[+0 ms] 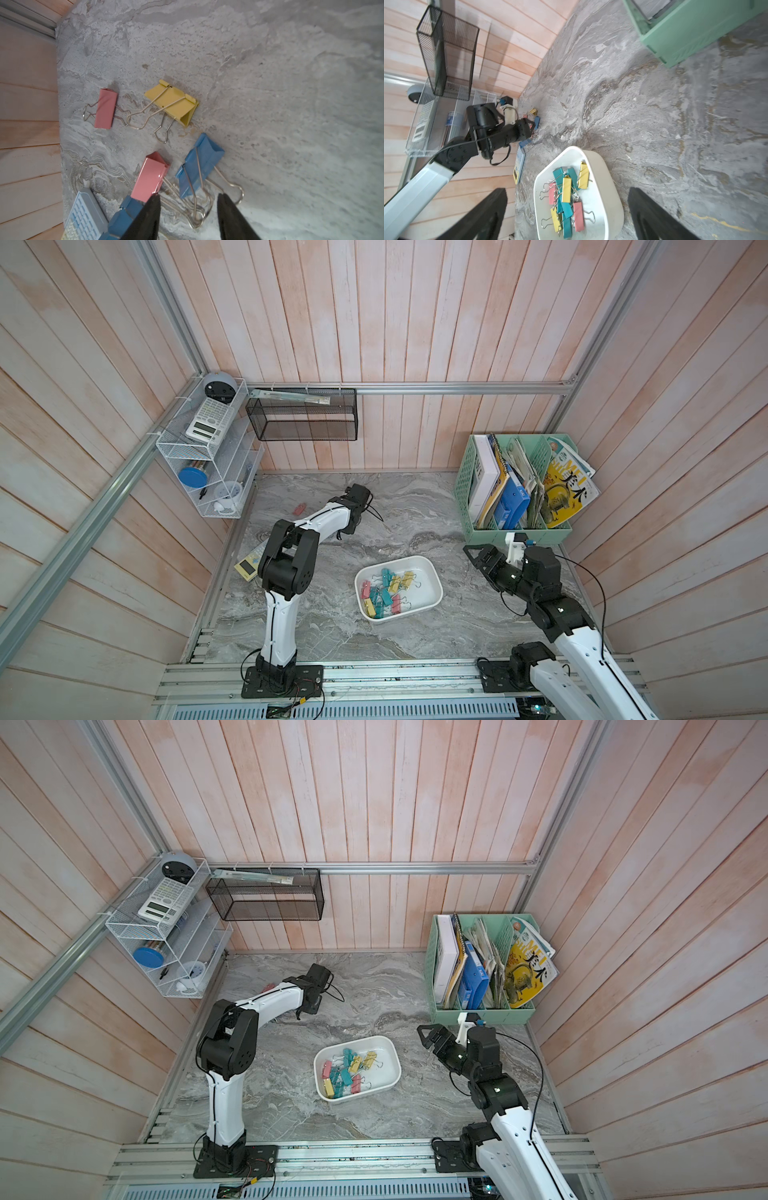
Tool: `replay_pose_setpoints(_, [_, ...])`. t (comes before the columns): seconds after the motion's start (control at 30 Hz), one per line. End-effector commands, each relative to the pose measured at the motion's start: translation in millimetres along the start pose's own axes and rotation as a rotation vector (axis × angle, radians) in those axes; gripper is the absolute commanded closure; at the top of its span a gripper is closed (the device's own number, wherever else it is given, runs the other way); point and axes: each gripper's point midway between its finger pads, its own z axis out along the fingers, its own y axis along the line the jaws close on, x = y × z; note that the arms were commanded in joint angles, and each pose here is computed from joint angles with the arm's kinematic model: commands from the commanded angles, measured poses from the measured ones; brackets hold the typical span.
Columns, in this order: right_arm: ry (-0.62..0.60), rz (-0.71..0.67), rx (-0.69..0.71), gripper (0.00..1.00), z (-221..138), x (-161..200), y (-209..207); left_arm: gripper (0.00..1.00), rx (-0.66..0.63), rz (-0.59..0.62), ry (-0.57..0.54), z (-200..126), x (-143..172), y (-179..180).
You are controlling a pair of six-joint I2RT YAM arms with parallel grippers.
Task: Put the binder clips in the storage box
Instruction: Pick up the binder clip at the center of the board.
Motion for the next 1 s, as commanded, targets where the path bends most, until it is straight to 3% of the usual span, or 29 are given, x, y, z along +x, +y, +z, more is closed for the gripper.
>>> replay_pose_setpoints(0.0, [0.033,-0.145,-0.130,0.02,-2,5,42,0.57,-0.003,-0.019,-0.015,8,-12,0])
replay_pose_setpoints(0.37, [0.330,-0.383,-0.161,0.02,40,77,84,1.00,0.087,-0.097,-0.013,-5,-11,1])
replay_pose_setpoints(0.53, [0.353,-0.392,-0.153,0.02,52,86,86,1.00,0.217,-0.226,-0.074,-42,-9,2])
replay_pose_setpoints(0.7, [0.284,-0.401,-0.082,0.02,55,72,75,1.00,0.388,-0.346,-0.163,-99,-10,5])
replay_pose_setpoints(0.83, [0.200,-0.362,0.032,0.02,54,50,53,1.00,0.488,-0.387,-0.208,-146,-6,3])
replay_pose_setpoints(0.97, [0.154,-0.239,0.064,0.03,51,31,31,1.00,0.622,-0.357,-0.269,-205,0,-21])
